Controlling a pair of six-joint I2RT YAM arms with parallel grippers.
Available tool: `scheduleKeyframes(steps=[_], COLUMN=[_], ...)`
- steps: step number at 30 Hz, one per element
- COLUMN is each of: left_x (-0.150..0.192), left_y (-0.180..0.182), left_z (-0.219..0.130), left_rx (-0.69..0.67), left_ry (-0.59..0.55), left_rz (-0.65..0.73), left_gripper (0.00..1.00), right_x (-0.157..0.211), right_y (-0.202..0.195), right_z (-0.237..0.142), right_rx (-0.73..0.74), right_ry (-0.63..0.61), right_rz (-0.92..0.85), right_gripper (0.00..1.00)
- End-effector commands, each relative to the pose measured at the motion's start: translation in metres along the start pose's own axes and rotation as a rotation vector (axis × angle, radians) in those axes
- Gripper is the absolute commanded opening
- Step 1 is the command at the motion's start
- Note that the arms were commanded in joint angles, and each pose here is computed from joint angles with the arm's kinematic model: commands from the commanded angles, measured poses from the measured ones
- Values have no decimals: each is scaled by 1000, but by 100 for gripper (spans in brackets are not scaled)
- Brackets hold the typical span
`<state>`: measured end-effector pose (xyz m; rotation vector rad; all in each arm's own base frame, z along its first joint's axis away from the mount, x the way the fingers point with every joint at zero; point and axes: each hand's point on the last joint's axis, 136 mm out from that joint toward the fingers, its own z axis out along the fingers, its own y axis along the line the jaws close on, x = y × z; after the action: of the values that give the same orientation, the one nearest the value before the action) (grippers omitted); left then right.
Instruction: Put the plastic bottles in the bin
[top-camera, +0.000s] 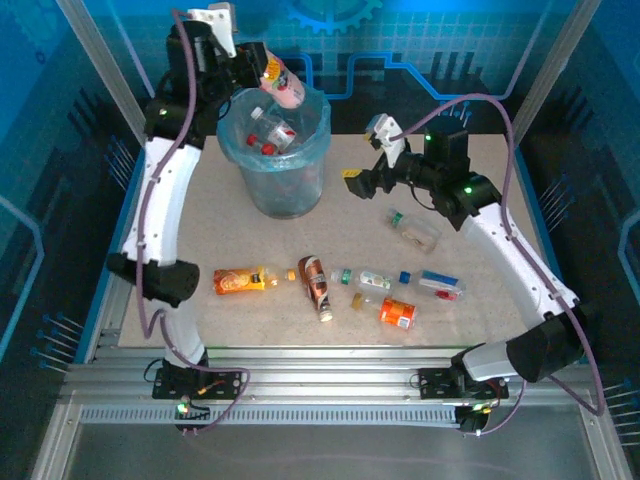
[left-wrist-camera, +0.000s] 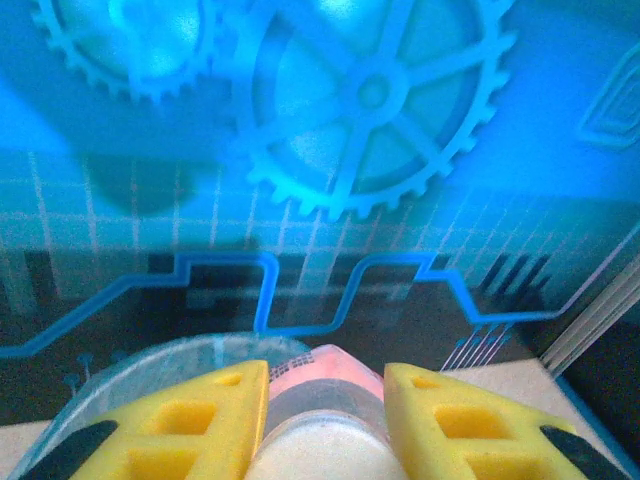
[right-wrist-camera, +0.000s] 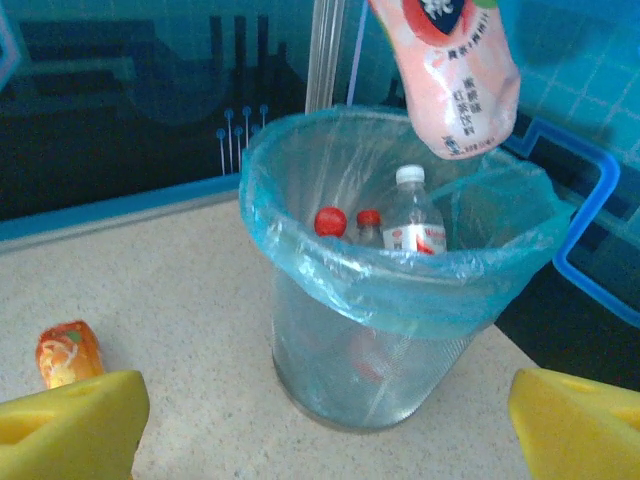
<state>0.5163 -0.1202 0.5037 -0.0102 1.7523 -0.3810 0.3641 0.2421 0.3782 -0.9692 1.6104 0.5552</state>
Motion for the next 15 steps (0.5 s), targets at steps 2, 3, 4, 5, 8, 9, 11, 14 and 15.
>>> scheduleKeyframes(steps=[2,3,4,5,8,9,11,14,15], left_x=[19,24,27,32,41,46,55,73,80], left_y=[18,21,24,27,37,39,42,40,40], left_z=[8,10,11,11,10,11,12,16,17], left_rx=[-69,-80,-92,-110,-154,-162,-168,-145,-140], left_ry=[80,97,109,125,164,182,218,282,304], left_rz=[80,95,107,125,172,186,199,197,198], left_gripper=[0,0,0,0,0,0,0,0,0], right_x=[6,8,10,11,15,15,17,19,20], right_y=[1,1,2,3,4,4,5,9,11], right_z=[8,10,11,13,17,18,21,25,27], right_rx=[-11,-15,-22,-26,-35,-34,-41,-53,-57], right_ry=[43,48,53,57,70,72,79,96,102], right_rz=[-19,-17,-17,-17,-16,-18,-18,-25,-33], right_gripper=[93,93,93,93,93,93,93,92,92])
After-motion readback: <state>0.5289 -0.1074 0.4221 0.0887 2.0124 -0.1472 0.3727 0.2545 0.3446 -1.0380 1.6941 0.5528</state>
